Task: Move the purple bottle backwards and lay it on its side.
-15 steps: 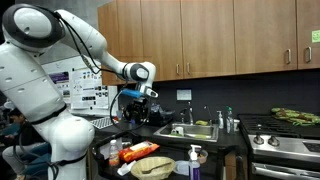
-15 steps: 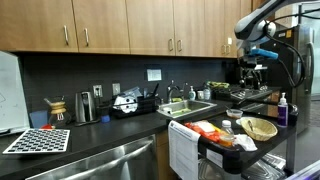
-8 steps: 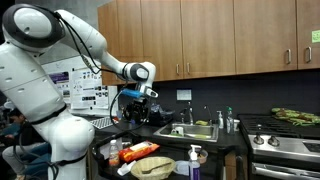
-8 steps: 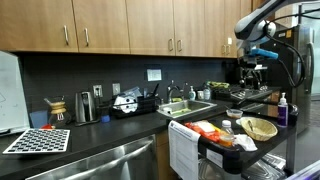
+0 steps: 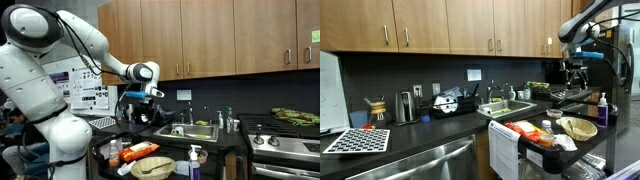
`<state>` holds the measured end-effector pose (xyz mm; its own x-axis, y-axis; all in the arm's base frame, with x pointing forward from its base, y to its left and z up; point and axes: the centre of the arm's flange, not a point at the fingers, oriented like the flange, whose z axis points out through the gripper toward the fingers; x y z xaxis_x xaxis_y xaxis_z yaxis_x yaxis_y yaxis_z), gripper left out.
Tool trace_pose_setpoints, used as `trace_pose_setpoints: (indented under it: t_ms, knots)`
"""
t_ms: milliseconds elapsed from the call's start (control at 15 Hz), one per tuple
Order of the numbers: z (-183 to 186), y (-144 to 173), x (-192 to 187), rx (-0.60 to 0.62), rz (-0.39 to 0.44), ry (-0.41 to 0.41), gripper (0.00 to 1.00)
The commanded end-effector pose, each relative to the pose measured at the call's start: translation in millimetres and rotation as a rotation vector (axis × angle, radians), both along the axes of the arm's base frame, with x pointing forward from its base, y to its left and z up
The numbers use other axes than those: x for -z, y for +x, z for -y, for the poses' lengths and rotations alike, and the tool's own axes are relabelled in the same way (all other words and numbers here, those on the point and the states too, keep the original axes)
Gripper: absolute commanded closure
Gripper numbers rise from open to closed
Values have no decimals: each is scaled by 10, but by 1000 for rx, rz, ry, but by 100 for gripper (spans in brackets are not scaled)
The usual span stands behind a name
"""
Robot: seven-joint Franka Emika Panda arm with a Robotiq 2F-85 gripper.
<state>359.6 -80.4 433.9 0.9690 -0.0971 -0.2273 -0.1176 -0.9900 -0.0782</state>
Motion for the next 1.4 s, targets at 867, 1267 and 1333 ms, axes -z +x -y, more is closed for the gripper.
trace_pose_setpoints:
  t_ms: [867, 1267, 1333]
  knots:
    - [1305, -384, 234, 335, 110, -84, 0]
    - [1270, -468, 765, 442, 157, -333, 0]
    - [1357, -412, 453, 395, 150, -237, 0]
